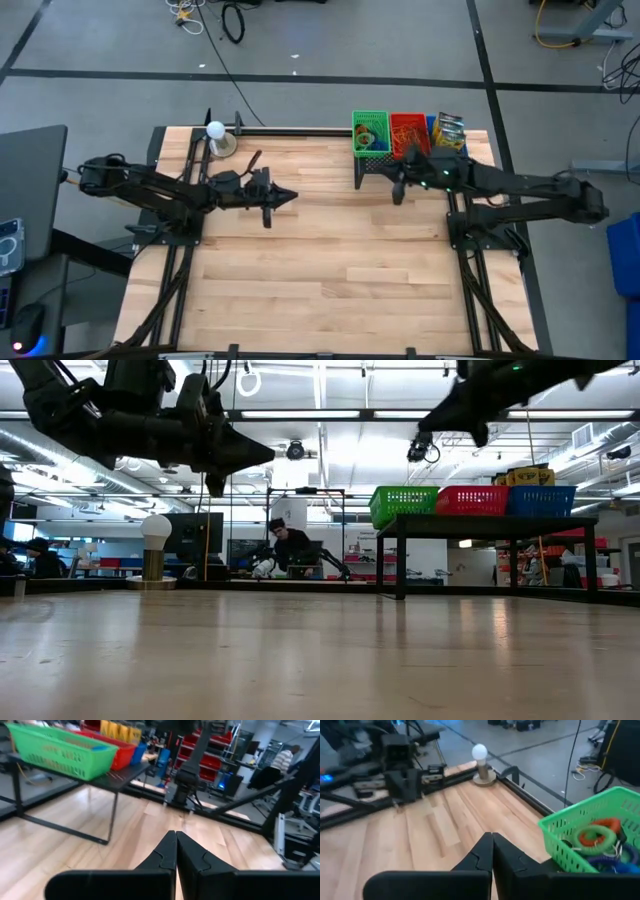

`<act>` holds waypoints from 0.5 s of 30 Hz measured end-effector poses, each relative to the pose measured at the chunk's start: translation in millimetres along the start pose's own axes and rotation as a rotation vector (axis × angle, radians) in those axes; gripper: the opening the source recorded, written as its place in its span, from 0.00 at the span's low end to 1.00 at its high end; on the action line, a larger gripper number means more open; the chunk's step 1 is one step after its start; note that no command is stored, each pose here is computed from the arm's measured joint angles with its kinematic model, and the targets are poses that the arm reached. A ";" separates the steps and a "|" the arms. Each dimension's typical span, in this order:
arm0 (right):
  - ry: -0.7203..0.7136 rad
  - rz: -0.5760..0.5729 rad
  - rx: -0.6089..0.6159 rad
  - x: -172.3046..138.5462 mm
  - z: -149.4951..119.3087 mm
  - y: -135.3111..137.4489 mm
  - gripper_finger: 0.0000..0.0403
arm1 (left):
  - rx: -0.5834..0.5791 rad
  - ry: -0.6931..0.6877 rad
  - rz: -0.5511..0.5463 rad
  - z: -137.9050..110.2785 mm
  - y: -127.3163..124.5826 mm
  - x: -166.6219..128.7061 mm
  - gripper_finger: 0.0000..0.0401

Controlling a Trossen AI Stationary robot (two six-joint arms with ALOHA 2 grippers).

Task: Pick & Place Office Desk Supplies
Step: Return to Home Position

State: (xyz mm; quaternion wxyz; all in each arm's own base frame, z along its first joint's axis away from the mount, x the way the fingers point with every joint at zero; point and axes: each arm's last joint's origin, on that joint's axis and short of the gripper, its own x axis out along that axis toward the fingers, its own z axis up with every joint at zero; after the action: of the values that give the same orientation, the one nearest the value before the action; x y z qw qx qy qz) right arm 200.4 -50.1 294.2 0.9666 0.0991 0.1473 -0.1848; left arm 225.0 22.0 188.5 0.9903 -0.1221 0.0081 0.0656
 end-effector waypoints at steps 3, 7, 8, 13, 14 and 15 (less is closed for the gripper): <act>-0.034 0.014 0.011 -17.1 -10.9 1.0 0.01 | 0.025 -0.013 0.022 5.0 3.5 -2.8 0.01; -0.049 0.013 0.037 -35.4 -23.4 -1.0 0.03 | 0.051 0.006 0.064 12.9 7.7 -12.4 0.01; -0.044 0.004 0.059 -39.4 -26.5 -2.0 0.04 | 0.053 0.019 0.074 14.2 8.8 -15.2 0.01; -0.058 0.069 -0.019 -57.5 -37.7 -3.3 0.02 | 0.089 0.012 0.104 26.2 11.4 -29.8 0.01; -0.082 0.099 -0.051 -60.1 -39.7 -3.0 0.01 | 0.099 0.007 0.106 27.8 11.9 -31.5 0.01; -0.108 0.121 -0.080 -61.9 -42.7 -3.4 0.01 | 0.108 0.003 0.106 28.9 12.1 -32.4 0.01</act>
State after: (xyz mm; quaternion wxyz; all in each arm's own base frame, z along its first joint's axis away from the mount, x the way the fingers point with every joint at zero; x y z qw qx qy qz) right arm 133.5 -22.4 273.7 0.9857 0.0592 0.0961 -0.1253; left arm 191.2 36.5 214.7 0.9906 -0.0680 0.0195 0.1171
